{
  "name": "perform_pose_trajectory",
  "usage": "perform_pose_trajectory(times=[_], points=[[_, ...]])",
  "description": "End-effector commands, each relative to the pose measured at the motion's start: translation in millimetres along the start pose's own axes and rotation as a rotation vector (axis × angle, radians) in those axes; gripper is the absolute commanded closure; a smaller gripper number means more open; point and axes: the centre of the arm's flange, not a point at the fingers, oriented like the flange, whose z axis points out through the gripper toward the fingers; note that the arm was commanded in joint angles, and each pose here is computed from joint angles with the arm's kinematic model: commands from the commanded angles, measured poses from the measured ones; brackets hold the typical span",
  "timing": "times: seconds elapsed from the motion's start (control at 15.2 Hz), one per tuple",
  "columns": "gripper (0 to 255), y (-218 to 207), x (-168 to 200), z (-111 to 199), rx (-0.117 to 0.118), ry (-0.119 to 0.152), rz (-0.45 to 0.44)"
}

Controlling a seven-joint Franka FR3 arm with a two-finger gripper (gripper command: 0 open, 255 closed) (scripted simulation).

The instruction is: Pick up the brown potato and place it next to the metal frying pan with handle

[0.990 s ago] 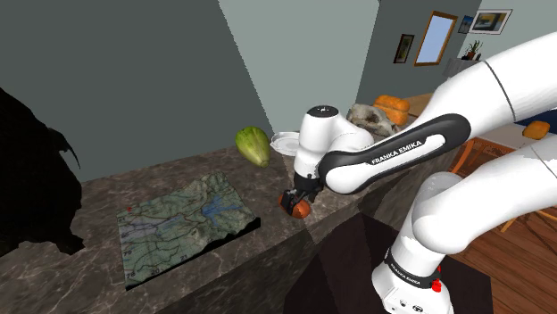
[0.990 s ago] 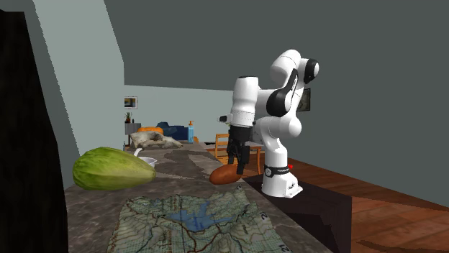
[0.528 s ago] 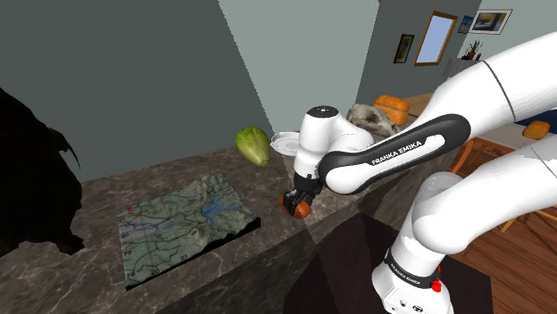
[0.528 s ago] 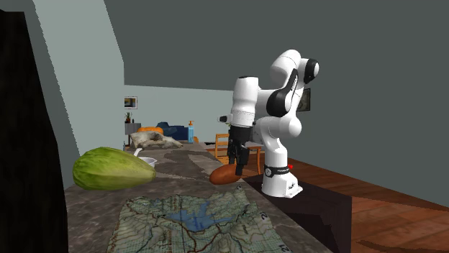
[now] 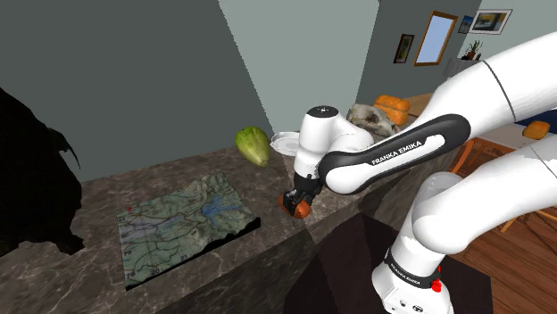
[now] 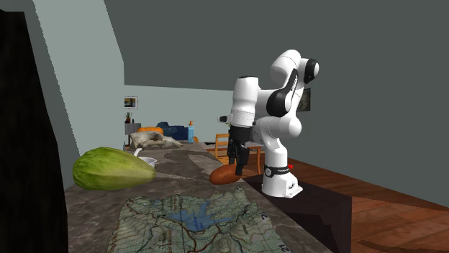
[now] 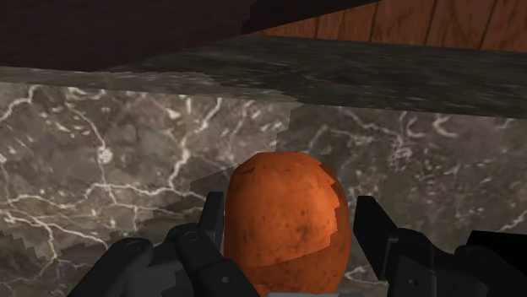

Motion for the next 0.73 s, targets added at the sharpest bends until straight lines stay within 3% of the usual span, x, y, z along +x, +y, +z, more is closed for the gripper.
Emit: perform_pose_trajectory(times=[0.0,0.66], points=[[255,0,1,-5,0.000,-0.001,0.000],[255,4,7,-57,0.000,-0.001,0.000]])
